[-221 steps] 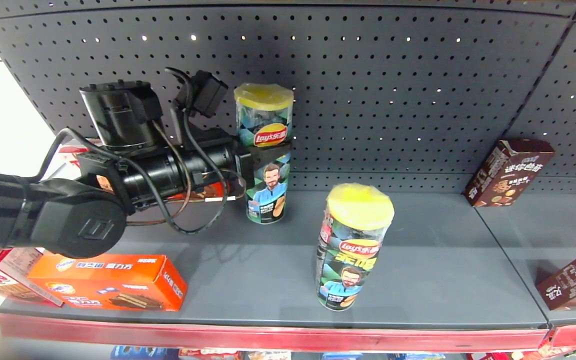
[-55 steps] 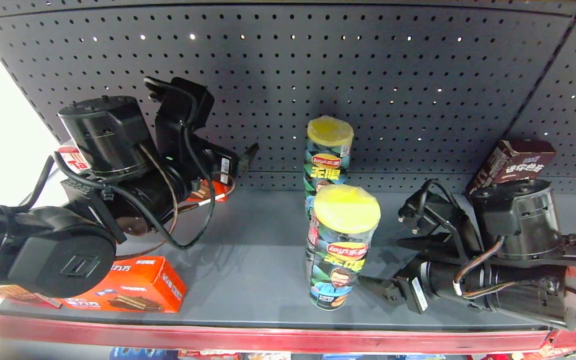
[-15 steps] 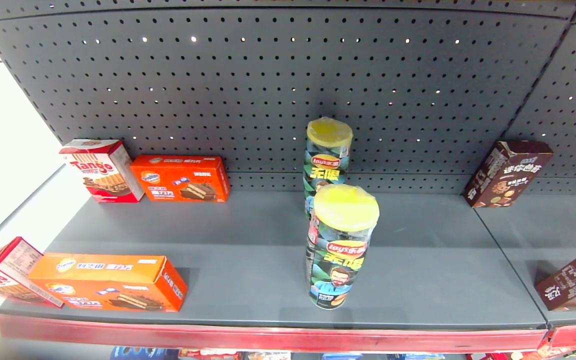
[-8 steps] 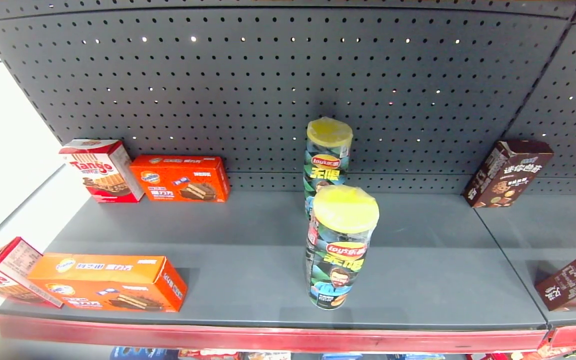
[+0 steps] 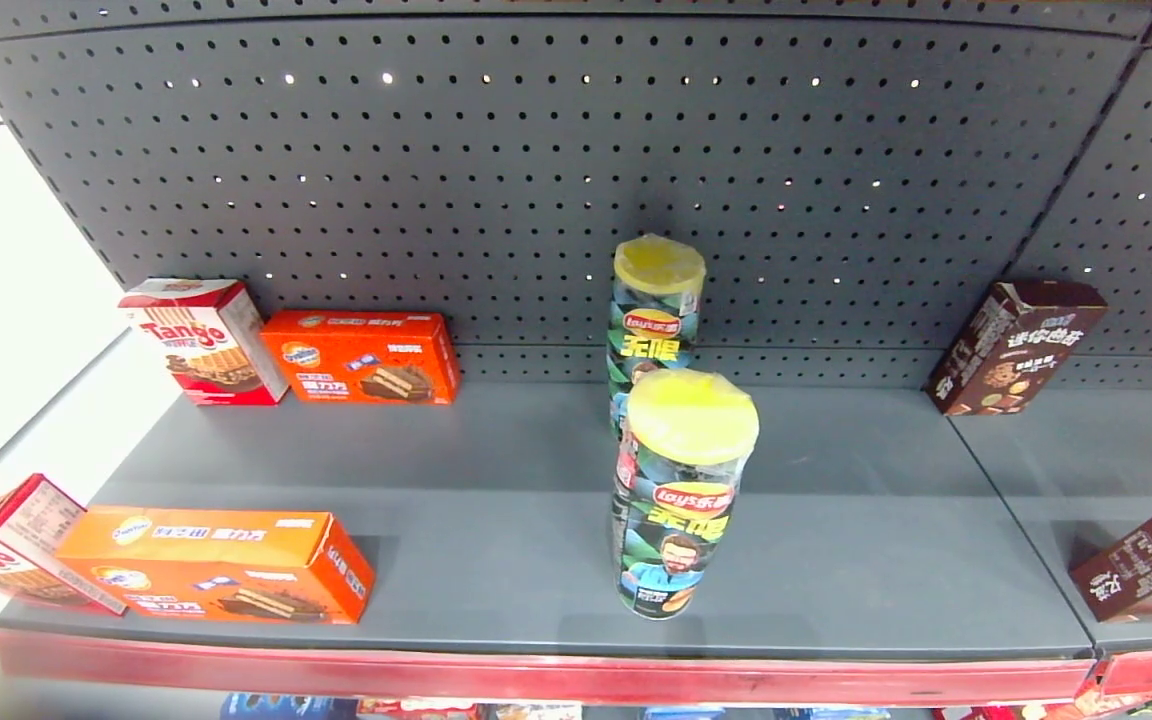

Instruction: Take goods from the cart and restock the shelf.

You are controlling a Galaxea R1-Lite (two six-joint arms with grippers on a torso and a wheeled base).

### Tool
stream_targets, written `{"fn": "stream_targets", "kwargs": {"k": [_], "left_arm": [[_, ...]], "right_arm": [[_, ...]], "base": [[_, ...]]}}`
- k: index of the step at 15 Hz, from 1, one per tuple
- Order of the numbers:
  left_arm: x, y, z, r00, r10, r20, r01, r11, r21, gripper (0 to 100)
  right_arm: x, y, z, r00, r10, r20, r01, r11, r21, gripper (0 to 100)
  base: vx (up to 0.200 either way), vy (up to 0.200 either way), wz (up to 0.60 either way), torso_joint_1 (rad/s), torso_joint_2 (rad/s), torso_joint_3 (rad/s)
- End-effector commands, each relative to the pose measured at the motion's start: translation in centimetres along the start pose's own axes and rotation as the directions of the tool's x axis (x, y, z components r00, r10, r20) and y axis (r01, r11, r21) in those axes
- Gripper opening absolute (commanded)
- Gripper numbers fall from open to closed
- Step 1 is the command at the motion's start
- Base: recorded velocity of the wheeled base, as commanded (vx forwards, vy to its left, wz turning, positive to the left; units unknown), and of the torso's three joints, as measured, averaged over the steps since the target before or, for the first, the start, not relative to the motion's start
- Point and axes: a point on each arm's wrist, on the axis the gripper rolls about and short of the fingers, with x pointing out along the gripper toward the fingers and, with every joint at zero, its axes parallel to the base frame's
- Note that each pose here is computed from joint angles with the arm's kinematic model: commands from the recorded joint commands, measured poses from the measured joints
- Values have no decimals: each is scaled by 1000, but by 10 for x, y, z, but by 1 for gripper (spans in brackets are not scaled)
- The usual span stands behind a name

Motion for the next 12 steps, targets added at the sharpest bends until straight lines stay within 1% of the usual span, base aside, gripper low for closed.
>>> {"fn": "stream_targets", "kwargs": {"k": [1,2,3,4,5,6,7,10,12], "left_arm": [[2,-1,-6,993,-115,-13,115,993,8,100],[-1,0,-6,983,-184,22,184,983,17,100],[-1,0,-6,979,-200,34,200,979,28,100],[-1,0,-7,981,-191,43,189,981,52,100],[-3,0,-7,982,-171,81,171,985,12,100],[-5,0,-9,981,-158,111,158,987,5,100],[-5,0,-9,982,-158,105,159,987,5,100],[-5,1,-9,987,-123,102,125,992,-6,100],[-5,1,-9,987,-123,104,125,992,-11,100]], "right_arm": [[0,0,0,1000,1,0,-1,1000,0,100],[0,0,0,1000,0,0,0,1000,0,100],[0,0,0,1000,1,0,-1,1000,0,100],[0,0,0,1000,1,0,-1,1000,0,100],[0,0,0,1000,1,0,-1,1000,0,100],[0,0,0,1000,0,0,0,1000,0,100],[0,0,0,1000,1,0,-1,1000,0,100],[0,0,0,1000,0,0,0,1000,0,100],[0,0,0,1000,1,0,-1,1000,0,100]], "base": [[0,0,0,0,0,0],[0,0,0,0,0,0],[0,0,0,0,0,0],[0,0,0,0,0,0],[0,0,0,0,0,0],[0,0,0,0,0,0],[0,0,0,0,0,0],[0,0,0,0,0,0],[0,0,0,0,0,0]]}}
